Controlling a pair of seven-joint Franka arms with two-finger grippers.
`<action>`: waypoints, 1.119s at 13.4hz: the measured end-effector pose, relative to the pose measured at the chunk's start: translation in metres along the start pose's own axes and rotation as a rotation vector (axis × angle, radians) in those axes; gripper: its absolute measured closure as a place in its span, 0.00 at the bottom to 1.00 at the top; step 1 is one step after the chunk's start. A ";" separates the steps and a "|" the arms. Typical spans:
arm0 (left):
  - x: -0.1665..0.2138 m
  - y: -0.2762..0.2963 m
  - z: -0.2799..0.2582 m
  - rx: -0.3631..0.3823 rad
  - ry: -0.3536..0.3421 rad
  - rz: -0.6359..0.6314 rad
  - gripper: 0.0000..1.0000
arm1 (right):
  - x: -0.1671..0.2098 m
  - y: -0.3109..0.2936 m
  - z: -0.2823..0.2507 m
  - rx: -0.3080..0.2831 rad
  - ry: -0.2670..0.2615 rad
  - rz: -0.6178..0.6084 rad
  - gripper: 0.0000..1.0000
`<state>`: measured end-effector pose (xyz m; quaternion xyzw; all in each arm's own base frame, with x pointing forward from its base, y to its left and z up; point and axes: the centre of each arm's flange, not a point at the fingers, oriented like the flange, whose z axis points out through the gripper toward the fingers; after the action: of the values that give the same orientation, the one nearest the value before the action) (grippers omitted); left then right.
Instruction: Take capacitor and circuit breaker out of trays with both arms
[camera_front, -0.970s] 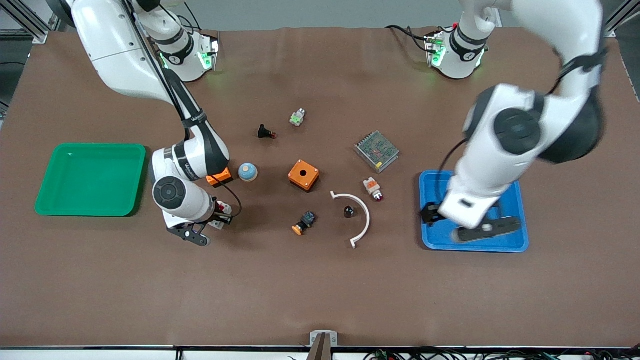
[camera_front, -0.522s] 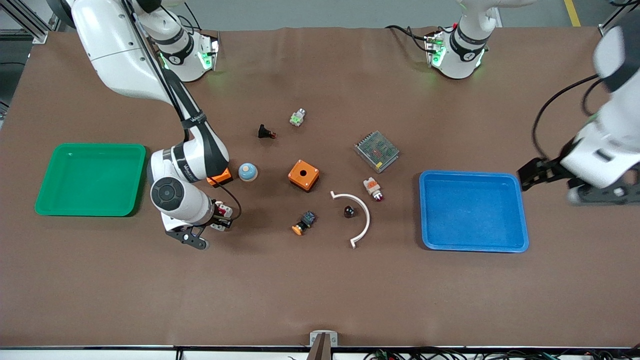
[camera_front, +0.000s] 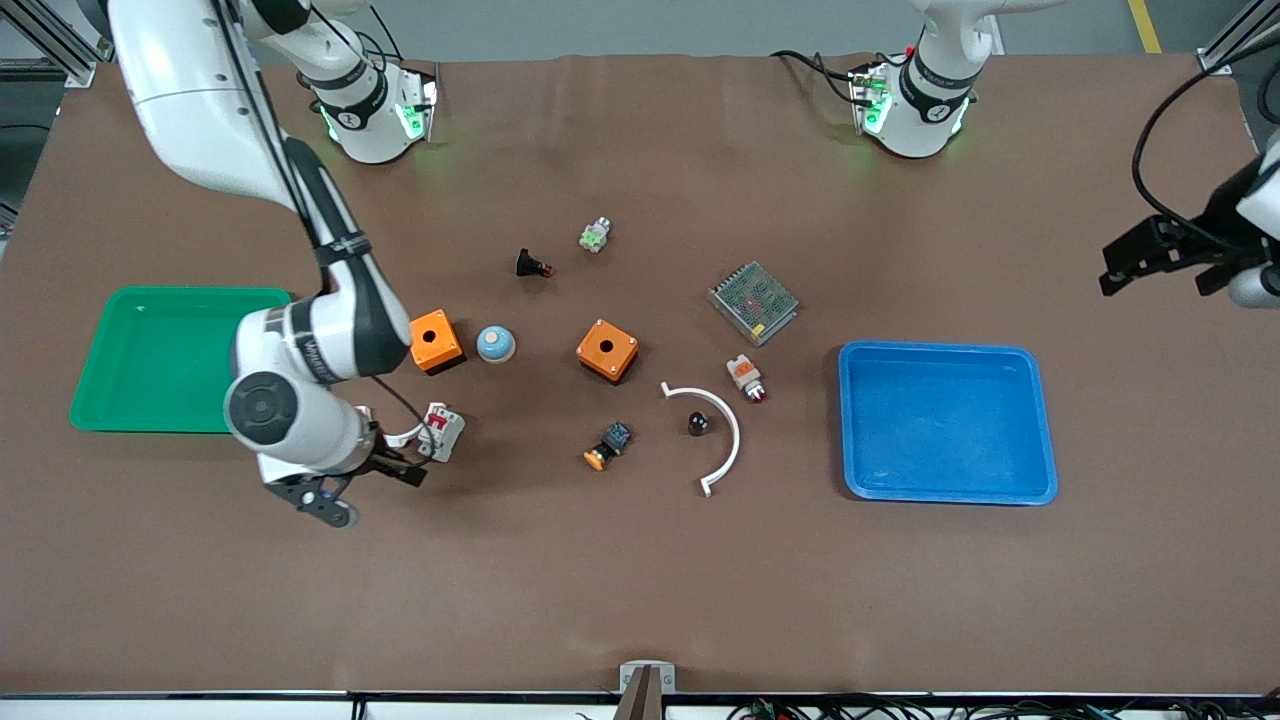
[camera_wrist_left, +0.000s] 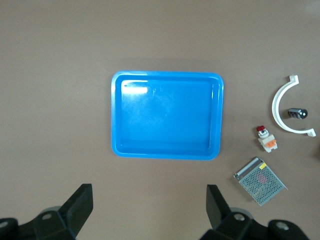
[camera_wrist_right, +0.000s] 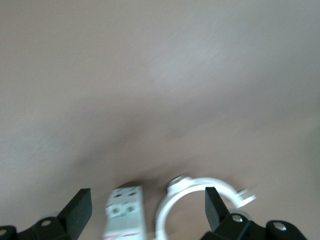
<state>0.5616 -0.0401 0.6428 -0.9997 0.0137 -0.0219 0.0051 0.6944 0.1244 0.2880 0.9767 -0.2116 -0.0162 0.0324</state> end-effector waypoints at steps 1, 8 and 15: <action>-0.008 0.004 -0.002 0.003 -0.002 0.001 0.00 | 0.014 0.023 -0.016 -0.010 -0.013 -0.043 0.00; -0.025 -0.012 -0.008 0.010 -0.019 -0.035 0.00 | 0.013 0.148 -0.159 -0.033 -0.154 -0.355 0.00; -0.025 -0.005 -0.007 0.010 -0.020 -0.021 0.00 | -0.041 0.196 -0.253 0.089 -0.036 -0.371 0.00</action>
<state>0.5362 -0.0346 0.6489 -0.9999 0.0031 -0.0120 0.0099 0.5874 -0.0224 0.5545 0.9990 -0.0292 -0.0297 -0.0181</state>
